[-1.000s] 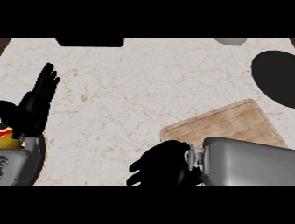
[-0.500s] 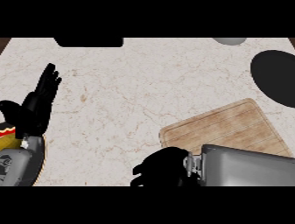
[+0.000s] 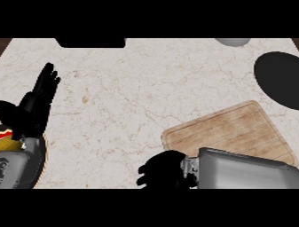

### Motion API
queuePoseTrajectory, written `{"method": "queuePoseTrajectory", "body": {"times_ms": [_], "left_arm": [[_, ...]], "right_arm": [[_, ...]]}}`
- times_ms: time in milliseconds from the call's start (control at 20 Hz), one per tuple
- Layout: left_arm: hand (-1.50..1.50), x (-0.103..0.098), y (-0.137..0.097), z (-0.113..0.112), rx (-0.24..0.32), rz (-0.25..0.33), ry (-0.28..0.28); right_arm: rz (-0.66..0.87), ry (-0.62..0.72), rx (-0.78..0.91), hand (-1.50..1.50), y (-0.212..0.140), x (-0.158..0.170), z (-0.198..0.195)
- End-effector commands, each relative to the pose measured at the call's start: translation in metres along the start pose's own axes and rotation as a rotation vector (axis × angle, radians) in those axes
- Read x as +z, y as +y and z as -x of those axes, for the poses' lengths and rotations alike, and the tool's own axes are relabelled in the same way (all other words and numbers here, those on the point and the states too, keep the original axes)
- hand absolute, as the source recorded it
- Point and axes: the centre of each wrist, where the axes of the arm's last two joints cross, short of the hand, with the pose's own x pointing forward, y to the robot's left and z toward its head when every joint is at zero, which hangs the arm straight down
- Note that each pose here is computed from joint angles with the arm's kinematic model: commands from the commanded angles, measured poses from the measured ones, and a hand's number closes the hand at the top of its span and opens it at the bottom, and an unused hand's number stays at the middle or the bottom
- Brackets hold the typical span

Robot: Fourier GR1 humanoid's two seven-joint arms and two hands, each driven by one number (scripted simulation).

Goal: Pick the can from the cutting board and place it in the pan

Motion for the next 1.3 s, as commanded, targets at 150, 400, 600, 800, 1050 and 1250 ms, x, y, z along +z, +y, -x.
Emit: {"method": "queuePoseTrajectory", "body": {"times_ms": [150, 400, 600, 800, 1050, 1250], "left_arm": [[0.00, 0.005, 0.005, -0.009, -0.001, 0.008, -0.002], [0.00, -0.004, 0.003, -0.007, 0.011, 0.010, -0.004], [0.00, 0.004, 0.010, 0.015, -0.003, -0.008, 0.005], [0.00, 0.001, 0.014, 0.002, 0.000, -0.049, 0.003], [0.00, 0.006, 0.028, 0.008, -0.011, -0.117, 0.027], [0.00, 0.013, 0.035, 0.017, -0.010, -0.142, 0.058]], "right_arm": [[-0.082, -0.191, 0.003, 1.50, 0.010, -0.010, -0.012], [-0.045, -0.193, 0.027, 1.50, 0.019, -0.002, -0.002], [-0.041, -0.197, 0.023, 1.50, 0.022, -0.009, -0.007], [0.128, 0.298, -0.316, 1.50, 0.065, 0.040, 0.049], [0.284, 0.854, -0.650, 1.50, 0.119, 0.115, 0.078], [0.542, 1.273, -0.756, 1.50, 0.113, 0.148, 0.095]]}}
